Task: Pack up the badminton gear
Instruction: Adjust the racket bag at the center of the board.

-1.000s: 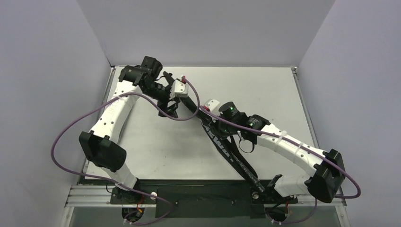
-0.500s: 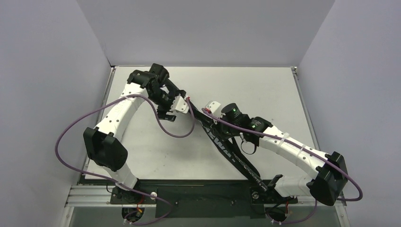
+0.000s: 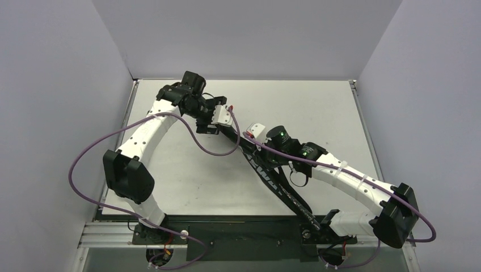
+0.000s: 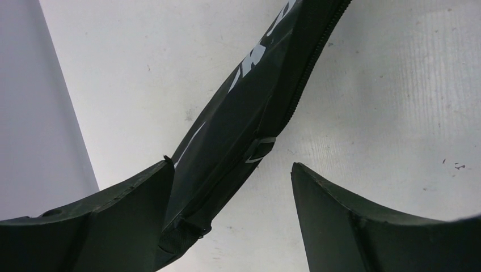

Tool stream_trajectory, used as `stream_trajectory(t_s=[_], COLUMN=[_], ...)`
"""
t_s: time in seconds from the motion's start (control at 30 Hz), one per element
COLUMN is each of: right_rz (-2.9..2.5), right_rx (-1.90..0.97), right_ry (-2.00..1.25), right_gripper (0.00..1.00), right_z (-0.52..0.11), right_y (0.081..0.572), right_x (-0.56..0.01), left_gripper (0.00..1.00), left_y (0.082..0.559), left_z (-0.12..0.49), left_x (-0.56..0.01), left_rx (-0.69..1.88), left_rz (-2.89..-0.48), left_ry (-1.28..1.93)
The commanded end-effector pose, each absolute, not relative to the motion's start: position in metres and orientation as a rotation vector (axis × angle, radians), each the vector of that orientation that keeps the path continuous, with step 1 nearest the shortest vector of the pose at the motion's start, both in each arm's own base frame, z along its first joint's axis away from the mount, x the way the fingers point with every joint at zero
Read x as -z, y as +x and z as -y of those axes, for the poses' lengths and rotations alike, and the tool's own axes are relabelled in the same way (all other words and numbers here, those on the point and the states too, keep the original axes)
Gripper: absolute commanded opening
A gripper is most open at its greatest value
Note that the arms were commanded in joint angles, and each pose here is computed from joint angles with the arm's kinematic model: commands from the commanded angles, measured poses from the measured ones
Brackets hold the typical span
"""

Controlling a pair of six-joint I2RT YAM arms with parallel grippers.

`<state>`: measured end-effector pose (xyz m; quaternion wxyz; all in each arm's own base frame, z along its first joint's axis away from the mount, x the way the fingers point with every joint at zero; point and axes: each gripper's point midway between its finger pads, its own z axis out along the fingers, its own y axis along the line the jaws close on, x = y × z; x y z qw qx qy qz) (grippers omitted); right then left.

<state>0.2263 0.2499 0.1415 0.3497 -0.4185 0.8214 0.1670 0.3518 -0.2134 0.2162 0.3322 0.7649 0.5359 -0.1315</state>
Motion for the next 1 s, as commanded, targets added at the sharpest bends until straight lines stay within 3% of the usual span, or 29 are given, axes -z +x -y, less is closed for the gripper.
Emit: stream_trajectory(t_s=[0.0, 0.07, 0.13, 0.17, 0.2, 0.27, 0.3, 0.77, 0.97], right_rz=[-1.991, -1.986, -1.981, -1.981, -1.982, -1.984, -1.987, -1.971, -1.973], right_rx=[-0.501, -0.503, -0.507, -0.508, -0.509, -0.509, -0.509, -0.513, -0.476], right_ry=[-1.058, -1.055, -1.055, -1.052, -1.054, -1.058, -1.058, -1.069, -0.862], right_gripper=[0.0, 0.0, 0.0, 0.0, 0.0, 0.0, 0.0, 0.0, 0.0], right_z=[-0.267, -0.268, -0.269, -0.269, -0.269, -0.27, -0.27, -0.273, -0.26], right_y=[0.231, 0.231, 0.23, 0.23, 0.229, 0.227, 0.227, 0.227, 0.261], right_x=[-0.174, -0.174, -0.174, -0.174, -0.173, -0.171, -0.17, -0.167, -0.182], left_gripper=[0.85, 0.79, 0.64, 0.5, 0.43, 0.04, 0.01, 0.0, 0.0], left_y=[0.364, 0.365, 0.368, 0.37, 0.373, 0.376, 0.376, 0.34, 0.32], left_z=[0.22, 0.22, 0.22, 0.221, 0.222, 0.223, 0.223, 0.218, 0.198], left_x=[-0.213, -0.208, -0.206, -0.205, -0.208, -0.212, -0.213, -0.244, -0.242], left_rx=[0.31, 0.3, 0.294, 0.296, 0.29, 0.294, 0.302, 0.427, 0.52], left_rz=[-1.384, -1.386, -1.389, -1.399, -1.398, -1.418, -1.432, -1.497, -1.635], left_ry=[1.979, 1.989, 1.99, 1.983, 1.974, 1.952, 1.942, 1.952, 1.945])
